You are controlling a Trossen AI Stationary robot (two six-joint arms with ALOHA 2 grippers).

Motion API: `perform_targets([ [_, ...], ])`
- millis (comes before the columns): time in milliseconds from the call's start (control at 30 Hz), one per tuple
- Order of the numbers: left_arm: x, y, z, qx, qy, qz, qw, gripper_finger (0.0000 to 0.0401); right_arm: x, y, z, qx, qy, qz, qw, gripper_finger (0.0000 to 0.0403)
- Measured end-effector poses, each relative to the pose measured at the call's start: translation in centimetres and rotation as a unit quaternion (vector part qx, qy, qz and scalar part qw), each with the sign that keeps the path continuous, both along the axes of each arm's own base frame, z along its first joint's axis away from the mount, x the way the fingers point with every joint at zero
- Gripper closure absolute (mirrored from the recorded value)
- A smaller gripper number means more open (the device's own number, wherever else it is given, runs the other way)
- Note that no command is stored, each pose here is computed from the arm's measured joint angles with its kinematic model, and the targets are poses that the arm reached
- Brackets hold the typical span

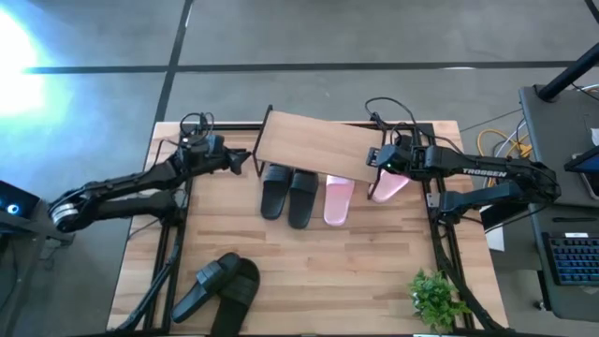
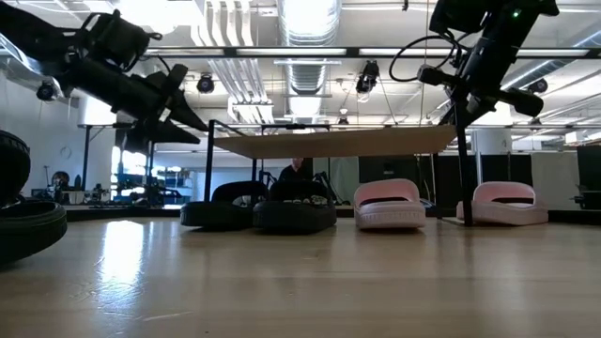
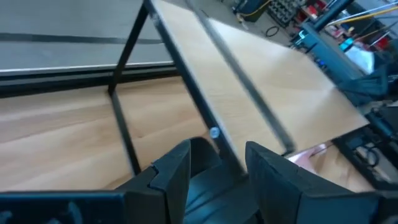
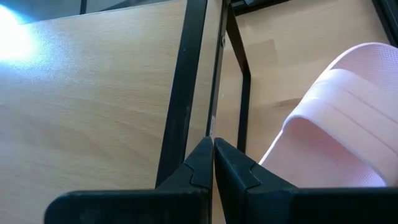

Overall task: Pick and place slides into the shelf
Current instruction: Adjust the shelf

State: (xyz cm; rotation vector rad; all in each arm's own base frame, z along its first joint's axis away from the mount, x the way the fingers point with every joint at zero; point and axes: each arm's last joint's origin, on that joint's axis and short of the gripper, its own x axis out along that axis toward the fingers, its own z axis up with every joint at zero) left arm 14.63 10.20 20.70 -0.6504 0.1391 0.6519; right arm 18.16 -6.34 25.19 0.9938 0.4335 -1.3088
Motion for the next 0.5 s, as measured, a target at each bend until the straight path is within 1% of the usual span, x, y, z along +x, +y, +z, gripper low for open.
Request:
perform_targets([
  [100, 0.4, 0.3, -0.5, -0.009, 0.008, -0.007, 1.000, 0.0261, 0.0, 0.0, 0.0, 0.000, 0.000, 0.000, 1.000, 0.0394],
  [200, 1.1, 0.6, -0.8, -0.010, -0.004, -0.030, 0.999, 0.0261, 0.0, 0.0, -0.1, 0.001, 0.008, 0.000, 1.000, 0.0394],
  [300, 1.6, 1.0, -0.7, -0.012, -0.004, -0.033, 0.999, 0.0261, 0.2, 0.0, -0.5, 0.009, 0.020, 0.005, 1.000, 0.0394],
  [433, 1.5, 0.8, -0.6, -0.017, -0.003, -0.044, 0.999, 0.0261, 0.6, 0.0, -1.0, 0.026, 0.033, 0.020, 0.999, 0.0394],
  [500, 1.1, 0.3, -0.5, -0.029, 0.003, -0.062, 0.998, 0.0261, 0.9, 0.0, -1.1, 0.028, 0.036, 0.030, 0.999, 0.0394],
])
